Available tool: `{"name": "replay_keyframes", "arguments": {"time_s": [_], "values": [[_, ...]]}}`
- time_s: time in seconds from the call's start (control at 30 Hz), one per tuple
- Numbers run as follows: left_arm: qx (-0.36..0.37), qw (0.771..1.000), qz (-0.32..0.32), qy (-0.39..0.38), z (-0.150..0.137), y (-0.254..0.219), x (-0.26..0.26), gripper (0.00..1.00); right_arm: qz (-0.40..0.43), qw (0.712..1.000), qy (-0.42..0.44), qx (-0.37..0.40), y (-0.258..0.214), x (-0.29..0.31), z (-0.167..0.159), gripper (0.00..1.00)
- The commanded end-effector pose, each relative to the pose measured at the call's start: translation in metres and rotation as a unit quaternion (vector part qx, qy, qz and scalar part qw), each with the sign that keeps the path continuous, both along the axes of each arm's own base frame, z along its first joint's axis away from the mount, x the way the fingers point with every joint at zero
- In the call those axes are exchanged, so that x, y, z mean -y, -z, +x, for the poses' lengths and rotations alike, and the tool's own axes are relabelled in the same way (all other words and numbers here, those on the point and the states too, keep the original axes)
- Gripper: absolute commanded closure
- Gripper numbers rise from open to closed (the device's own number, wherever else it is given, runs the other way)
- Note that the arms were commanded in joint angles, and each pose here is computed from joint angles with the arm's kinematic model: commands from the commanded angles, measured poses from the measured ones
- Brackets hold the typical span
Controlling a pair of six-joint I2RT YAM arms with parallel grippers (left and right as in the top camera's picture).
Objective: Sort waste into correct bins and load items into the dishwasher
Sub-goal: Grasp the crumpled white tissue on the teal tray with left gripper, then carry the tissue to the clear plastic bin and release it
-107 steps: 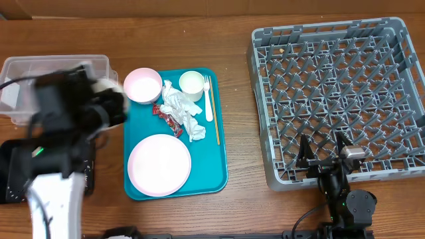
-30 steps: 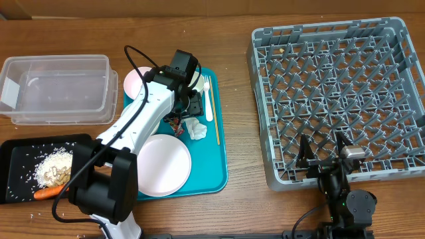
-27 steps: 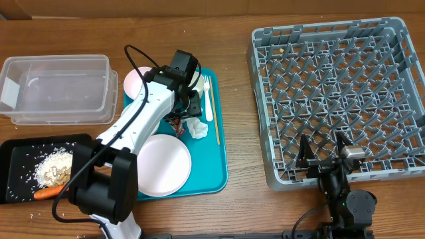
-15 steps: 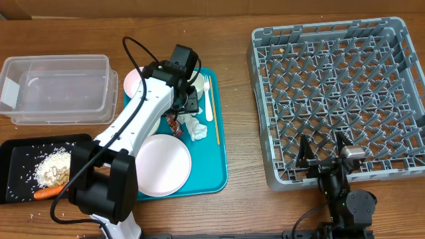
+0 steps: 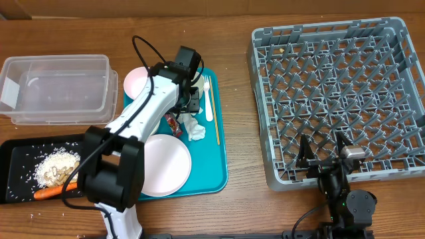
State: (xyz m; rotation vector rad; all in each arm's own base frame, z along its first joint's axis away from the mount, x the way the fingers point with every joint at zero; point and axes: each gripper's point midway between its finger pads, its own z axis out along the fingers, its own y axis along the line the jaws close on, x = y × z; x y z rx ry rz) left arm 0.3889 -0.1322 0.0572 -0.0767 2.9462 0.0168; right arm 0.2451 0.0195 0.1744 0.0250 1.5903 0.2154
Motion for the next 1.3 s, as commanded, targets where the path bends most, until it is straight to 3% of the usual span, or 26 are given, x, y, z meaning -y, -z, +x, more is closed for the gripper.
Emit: {"name": "replay_keyframes", "arguments": {"time_s": [0.0,0.13,0.23,0.67,0.83,0.9,1.1,1.2,1.27], "values": [[0.01,1.0,0.015,0.022,0.005,-0.004,0.002,0.51,0.0,1.0,0.007,0.001,0.002,0.003,0.0,0.0],[0.006,1.0,0.016,0.022,0.003,-0.004,0.001,0.73,0.0,1.0,0.007,0.001,0.002,0.003,0.0,0.0],[0.005,1.0,0.016,0.022,0.004,-0.008,0.001,0.96,0.0,1.0,0.007,0.001,0.002,0.003,0.0,0.0],[0.01,1.0,0.011,-0.008,0.006,-0.094,0.001,0.96,0.0,1.0,0.007,0.001,0.002,0.003,0.0,0.0],[0.038,0.994,0.078,-0.059,0.009,-0.133,-0.038,0.96,0.0,1.0,0.007,0.001,0.002,0.003,0.0,0.0],[0.07,0.984,0.121,-0.108,0.017,-0.156,-0.071,0.96,0.0,1.0,0.007,0.001,0.002,0.003,0.0,0.0],[0.121,0.952,0.134,-0.248,0.041,-0.177,-0.164,0.96,0.0,1.0,0.007,0.001,0.002,0.003,0.0,0.0],[0.134,0.921,0.126,-0.343,0.04,-0.179,-0.222,0.96,0.0,1.0,0.007,0.001,0.002,0.003,0.0,0.0],[0.147,0.888,0.114,-0.421,0.034,-0.181,-0.27,0.96,0.0,1.0,0.007,0.001,0.002,0.003,0.0,0.0]]}}
